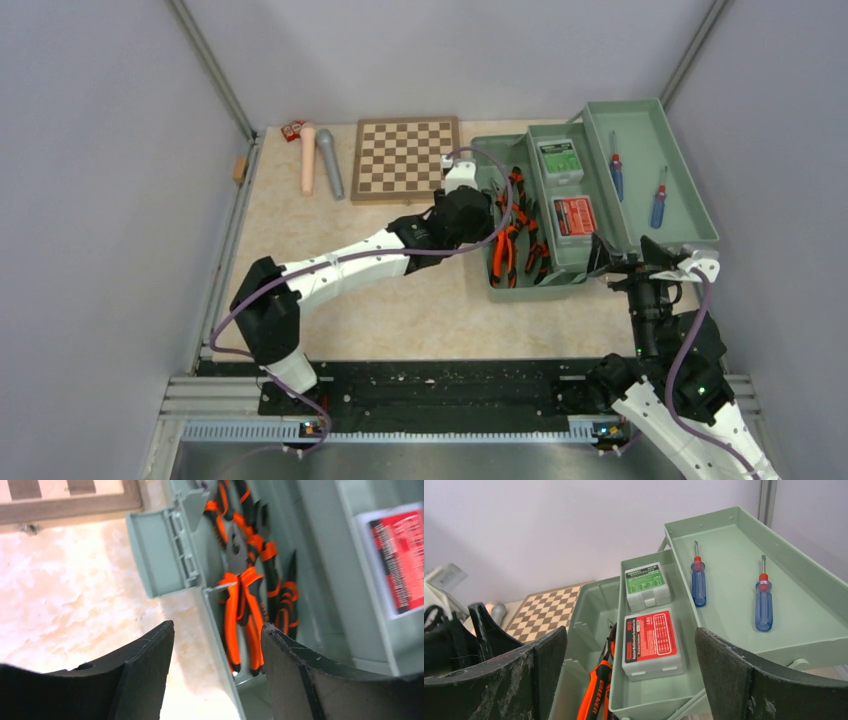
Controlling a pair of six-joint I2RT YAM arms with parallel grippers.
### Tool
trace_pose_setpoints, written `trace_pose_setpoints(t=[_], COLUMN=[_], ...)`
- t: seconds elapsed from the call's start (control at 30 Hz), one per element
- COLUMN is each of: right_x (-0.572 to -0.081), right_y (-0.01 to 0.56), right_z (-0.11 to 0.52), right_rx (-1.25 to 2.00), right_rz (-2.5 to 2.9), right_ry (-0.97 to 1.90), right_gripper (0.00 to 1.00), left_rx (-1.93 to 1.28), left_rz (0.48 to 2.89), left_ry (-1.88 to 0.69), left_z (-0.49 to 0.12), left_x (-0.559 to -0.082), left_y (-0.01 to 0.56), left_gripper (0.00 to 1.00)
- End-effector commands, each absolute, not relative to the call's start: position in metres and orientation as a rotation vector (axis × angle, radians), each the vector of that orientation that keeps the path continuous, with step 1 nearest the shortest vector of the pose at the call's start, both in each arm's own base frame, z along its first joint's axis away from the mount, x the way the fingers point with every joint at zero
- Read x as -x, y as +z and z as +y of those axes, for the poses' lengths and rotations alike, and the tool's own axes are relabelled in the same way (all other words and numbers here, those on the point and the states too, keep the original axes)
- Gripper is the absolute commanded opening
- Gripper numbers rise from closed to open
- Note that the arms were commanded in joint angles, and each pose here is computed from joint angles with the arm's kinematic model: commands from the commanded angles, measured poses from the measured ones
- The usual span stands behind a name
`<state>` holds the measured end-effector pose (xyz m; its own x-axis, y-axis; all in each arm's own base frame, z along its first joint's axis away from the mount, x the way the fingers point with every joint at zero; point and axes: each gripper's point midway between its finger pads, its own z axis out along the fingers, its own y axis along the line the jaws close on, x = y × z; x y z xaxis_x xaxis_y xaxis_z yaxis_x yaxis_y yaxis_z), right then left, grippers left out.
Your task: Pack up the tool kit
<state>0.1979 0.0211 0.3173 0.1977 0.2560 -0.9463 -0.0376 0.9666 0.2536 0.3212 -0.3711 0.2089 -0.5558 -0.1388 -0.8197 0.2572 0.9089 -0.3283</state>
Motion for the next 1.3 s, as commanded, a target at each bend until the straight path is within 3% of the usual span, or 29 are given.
trace_pose_setpoints(t=[0.0, 0.2, 0.33, 0.73, 1.07, 1.27], right_x=[-0.198, -0.198, -0.198, -0.198, -0.22, -0.246], right_y=[0.322, 0.321, 0.321, 0.327, 0.359, 0.373], right_z=[0.018, 0.017, 0.017, 0.024, 0.064, 0.058], right_rx=[-0.203, -0.204, -0.206, -0.183, 0.003, 0.006], right_rz=[1.34, 1.343, 1.343, 1.389, 1.644, 1.765], right_ry=[0.197, 0.193, 0.193, 0.22, 0.195, -0.007], right_gripper=[0.96, 0.96, 0.96, 0.98, 0.98, 0.99], left_rx=[-0.098, -0.133, -0.145, -0.095, -0.031, 0.023], left_rz=[2.162, 2.21, 2.249, 2.247, 2.229, 2.215], left_ry=[-0.432, -0.47, -0.455, -0.328, -0.162, -0.094], left_z=[-0.361, -0.384, -0.392, -0.359, -0.292, -0.253], left_x=[-0.315, -0.318, -0.32, -0.317, -0.31, -0.311], left_y=[0.178, 0.157, 0.138, 0.143, 0.148, 0.155], left_gripper=[0.68, 0.67, 0.61, 0.01, 0.0, 0.0])
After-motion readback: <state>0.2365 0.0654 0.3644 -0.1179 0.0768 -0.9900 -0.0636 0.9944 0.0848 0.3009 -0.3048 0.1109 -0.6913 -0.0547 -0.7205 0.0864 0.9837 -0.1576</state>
